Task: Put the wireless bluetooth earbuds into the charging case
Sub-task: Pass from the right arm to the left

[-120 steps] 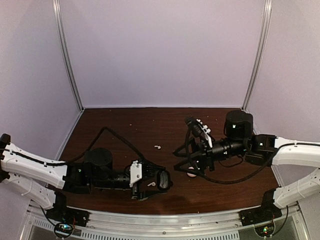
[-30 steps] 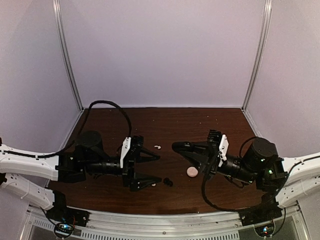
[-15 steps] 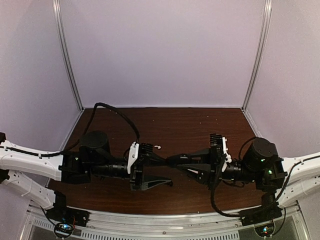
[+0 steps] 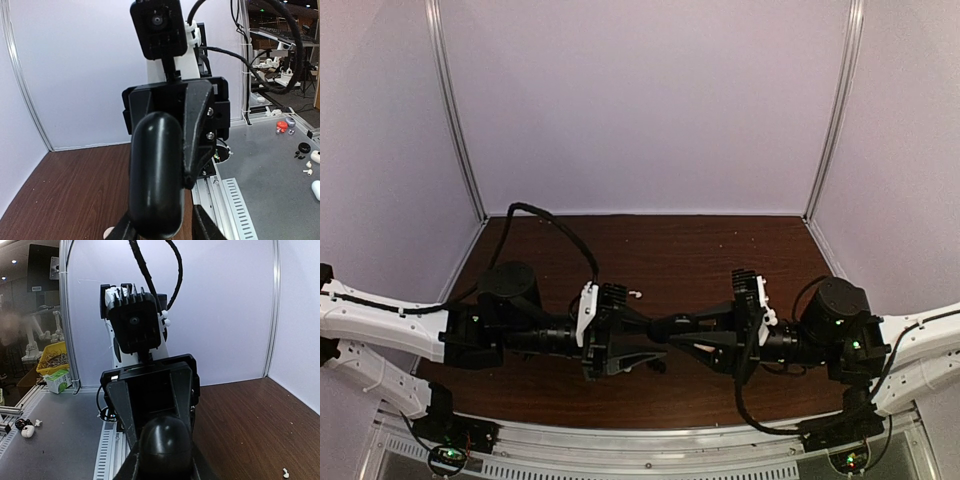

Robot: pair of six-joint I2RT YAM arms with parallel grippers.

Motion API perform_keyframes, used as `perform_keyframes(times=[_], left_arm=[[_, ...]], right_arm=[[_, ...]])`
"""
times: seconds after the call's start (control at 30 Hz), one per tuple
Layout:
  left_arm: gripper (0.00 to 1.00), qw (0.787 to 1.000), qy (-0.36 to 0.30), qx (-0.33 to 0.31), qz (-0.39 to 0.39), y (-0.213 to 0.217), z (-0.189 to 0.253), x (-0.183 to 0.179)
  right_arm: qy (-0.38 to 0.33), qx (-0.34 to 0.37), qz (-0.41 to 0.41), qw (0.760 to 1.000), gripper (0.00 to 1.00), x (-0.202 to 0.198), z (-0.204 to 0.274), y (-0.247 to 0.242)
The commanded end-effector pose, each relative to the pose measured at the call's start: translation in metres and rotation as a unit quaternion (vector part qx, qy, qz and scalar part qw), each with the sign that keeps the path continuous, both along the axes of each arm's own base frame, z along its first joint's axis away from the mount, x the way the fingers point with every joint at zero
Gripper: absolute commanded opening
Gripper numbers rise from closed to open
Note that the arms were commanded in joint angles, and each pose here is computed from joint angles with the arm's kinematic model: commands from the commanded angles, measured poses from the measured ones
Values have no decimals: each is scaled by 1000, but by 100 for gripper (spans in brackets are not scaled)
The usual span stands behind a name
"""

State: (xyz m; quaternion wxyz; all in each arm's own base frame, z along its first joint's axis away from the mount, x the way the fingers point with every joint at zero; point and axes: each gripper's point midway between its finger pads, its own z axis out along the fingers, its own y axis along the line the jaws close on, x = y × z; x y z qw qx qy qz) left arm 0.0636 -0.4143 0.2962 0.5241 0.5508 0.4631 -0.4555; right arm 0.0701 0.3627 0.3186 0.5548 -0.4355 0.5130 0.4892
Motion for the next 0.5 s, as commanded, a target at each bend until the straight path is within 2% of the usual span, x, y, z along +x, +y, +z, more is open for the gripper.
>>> perform_keyframes(times=[0.0, 0.17, 0.3, 0.47], left_arm=[[34, 999, -7, -50, 2, 0, 33, 0], [38, 999, -2, -50, 15, 1, 32, 4], [38, 999, -1, -50, 14, 1, 33, 4], [25, 999, 1, -44, 6, 0, 31, 1]], right_arm=[[10, 23, 3, 1000, 2, 0, 11, -2], [13, 23, 4, 1000, 2, -1, 11, -2], [15, 19, 3, 1000, 2, 0, 8, -1], [20, 14, -3, 1000, 2, 3, 4, -1]])
